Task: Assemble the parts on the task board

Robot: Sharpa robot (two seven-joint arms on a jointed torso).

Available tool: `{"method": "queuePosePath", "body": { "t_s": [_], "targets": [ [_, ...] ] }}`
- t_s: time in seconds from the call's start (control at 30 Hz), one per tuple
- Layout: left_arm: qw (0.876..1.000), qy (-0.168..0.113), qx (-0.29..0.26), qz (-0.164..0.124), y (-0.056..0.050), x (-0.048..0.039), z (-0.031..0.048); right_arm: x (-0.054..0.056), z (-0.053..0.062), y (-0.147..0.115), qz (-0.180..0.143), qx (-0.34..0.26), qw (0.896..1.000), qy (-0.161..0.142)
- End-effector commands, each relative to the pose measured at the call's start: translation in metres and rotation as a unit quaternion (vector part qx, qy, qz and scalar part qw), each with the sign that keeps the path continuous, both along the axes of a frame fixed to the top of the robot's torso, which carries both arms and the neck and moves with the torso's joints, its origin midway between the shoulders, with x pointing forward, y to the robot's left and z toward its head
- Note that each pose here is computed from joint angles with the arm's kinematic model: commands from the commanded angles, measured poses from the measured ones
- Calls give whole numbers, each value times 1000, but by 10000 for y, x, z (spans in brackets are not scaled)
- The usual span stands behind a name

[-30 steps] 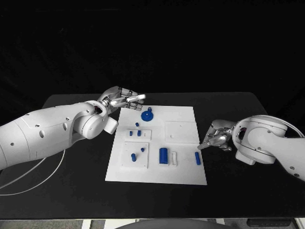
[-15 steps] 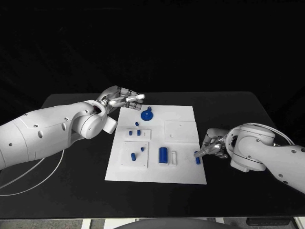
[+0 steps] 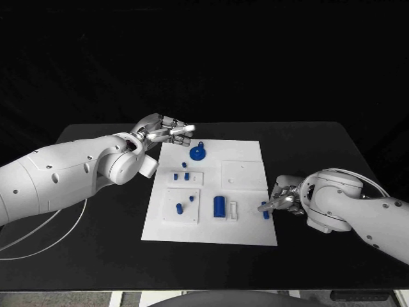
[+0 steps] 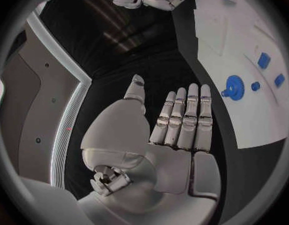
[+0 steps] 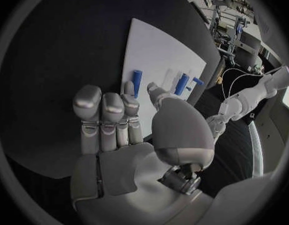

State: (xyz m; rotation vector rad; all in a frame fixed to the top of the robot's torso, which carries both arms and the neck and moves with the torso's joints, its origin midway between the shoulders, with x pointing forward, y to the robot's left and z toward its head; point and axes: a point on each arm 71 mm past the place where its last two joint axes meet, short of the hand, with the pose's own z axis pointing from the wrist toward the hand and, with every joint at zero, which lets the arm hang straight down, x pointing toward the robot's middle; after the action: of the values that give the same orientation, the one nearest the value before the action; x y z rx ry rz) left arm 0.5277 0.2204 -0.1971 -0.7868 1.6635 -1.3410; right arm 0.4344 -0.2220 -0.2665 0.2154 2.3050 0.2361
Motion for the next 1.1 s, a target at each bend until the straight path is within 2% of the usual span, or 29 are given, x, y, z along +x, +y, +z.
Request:
{"method": "queuePosePath", "body": {
  "t_s": [0.03, 0.47, 0.8, 1.1],
  "targets": [
    [1000, -1, -2, -7, -20, -9, 1, -3, -23, 8, 0, -20, 1000, 0],
    [1000, 3, -1, -7, -20, -10, -5, -2, -163, 50, 9, -52, 999, -11],
    [1000, 6, 0, -7, -25, -11, -10, -46, -337, 110, 28, -78, 997, 7],
    [1000, 7, 1, -8, -25, -11, -13, -56, -381, 166, 34, -80, 996, 11]
  ]
}}
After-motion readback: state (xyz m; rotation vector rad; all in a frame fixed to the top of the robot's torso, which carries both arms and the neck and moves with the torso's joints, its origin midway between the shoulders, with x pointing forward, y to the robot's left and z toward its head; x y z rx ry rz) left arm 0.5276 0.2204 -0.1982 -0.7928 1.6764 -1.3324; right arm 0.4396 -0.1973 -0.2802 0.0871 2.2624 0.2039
